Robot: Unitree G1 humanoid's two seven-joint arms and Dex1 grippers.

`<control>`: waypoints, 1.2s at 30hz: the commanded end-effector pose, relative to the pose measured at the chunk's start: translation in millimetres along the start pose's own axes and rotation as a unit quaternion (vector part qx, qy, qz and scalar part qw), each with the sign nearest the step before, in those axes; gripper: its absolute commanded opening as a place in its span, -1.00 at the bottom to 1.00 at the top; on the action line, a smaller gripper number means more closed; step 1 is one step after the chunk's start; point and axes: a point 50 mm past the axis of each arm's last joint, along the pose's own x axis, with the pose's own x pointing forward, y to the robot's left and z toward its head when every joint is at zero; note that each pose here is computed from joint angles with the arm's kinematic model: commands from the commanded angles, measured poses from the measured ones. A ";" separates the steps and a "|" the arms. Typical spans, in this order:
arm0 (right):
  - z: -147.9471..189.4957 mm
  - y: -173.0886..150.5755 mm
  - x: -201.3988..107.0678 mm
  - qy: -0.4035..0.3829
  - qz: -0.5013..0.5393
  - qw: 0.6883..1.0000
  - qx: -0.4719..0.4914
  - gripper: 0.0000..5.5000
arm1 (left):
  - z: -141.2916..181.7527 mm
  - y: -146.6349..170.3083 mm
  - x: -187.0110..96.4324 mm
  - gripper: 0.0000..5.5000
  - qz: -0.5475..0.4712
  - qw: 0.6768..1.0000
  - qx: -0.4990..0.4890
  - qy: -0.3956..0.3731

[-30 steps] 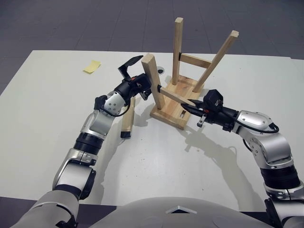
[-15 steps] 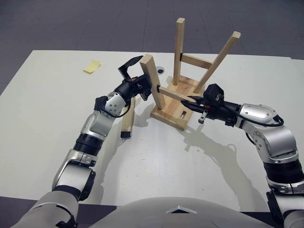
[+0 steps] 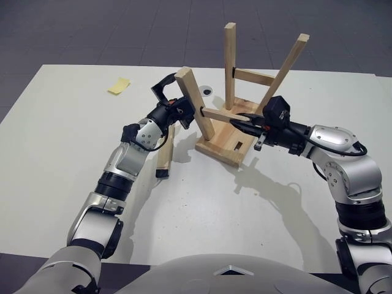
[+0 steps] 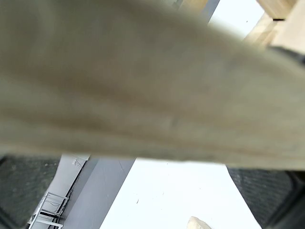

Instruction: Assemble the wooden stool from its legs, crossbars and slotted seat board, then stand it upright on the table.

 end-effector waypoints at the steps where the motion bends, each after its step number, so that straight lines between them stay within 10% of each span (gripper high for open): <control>1: 9.4 -0.9 14.2 -0.024 -0.016 0.999 -0.021 -0.85 | 55.6 -31.4 17.3 0.96 -0.068 0.989 -0.007 -0.133; 36: -27.6 -8.1 -1.7 0.050 -0.056 0.997 -0.021 -0.85 | 48.8 -18.5 17.9 0.96 -0.051 0.991 0.003 -0.127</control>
